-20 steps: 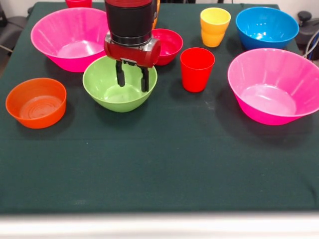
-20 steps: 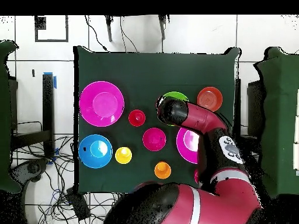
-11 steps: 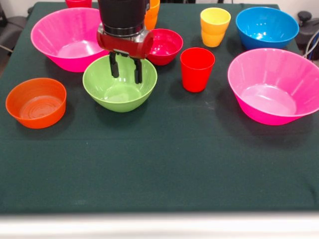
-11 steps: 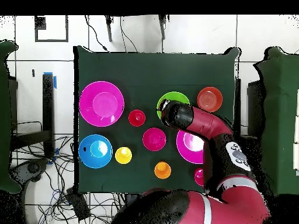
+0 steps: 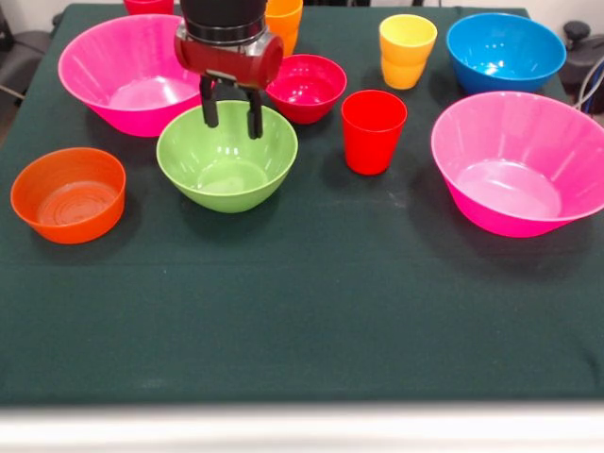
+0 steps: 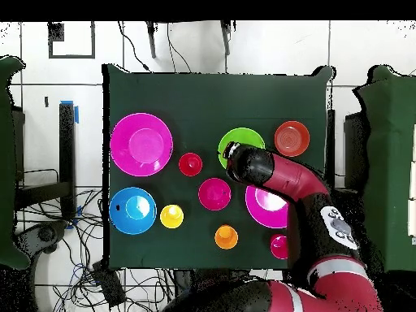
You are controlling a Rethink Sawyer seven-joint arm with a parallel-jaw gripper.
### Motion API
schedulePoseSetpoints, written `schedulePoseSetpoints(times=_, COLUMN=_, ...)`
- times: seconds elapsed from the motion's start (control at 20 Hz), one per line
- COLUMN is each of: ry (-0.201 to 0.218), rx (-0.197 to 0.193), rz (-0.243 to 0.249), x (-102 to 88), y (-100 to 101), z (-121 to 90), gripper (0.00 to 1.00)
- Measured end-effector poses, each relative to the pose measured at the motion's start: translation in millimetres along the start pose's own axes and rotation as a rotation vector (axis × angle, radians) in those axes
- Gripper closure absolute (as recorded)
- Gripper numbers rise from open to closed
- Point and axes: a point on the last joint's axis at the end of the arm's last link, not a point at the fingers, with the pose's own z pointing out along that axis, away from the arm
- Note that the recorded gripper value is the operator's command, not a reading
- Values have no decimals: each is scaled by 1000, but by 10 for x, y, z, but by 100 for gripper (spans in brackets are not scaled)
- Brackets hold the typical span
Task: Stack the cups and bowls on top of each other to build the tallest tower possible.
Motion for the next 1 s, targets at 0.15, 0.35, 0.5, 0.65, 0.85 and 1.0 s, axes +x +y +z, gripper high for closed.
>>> schedulePoseSetpoints(times=0.15, ry=-2, rx=0, rz=-1, x=1, y=4, z=-30, gripper=0)
schedulePoseSetpoints(times=0.35, ry=-9, rx=-2, rz=-1, x=-21, y=15, z=-65, gripper=0)
schedulePoseSetpoints(times=0.5, ry=-18, rx=-4, rz=-1, x=-51, y=40, z=-114, gripper=0)
schedulePoseSetpoints(times=0.65, ry=-19, rx=-6, rz=0, x=-57, y=61, z=-126, gripper=0)
schedulePoseSetpoints(times=0.85, ry=-19, rx=-7, rz=-1, x=-51, y=77, z=-124, gripper=0)
schedulePoseSetpoints(times=1.0, ry=-19, rx=-7, rz=-4, x=-46, y=95, z=-123, gripper=0)
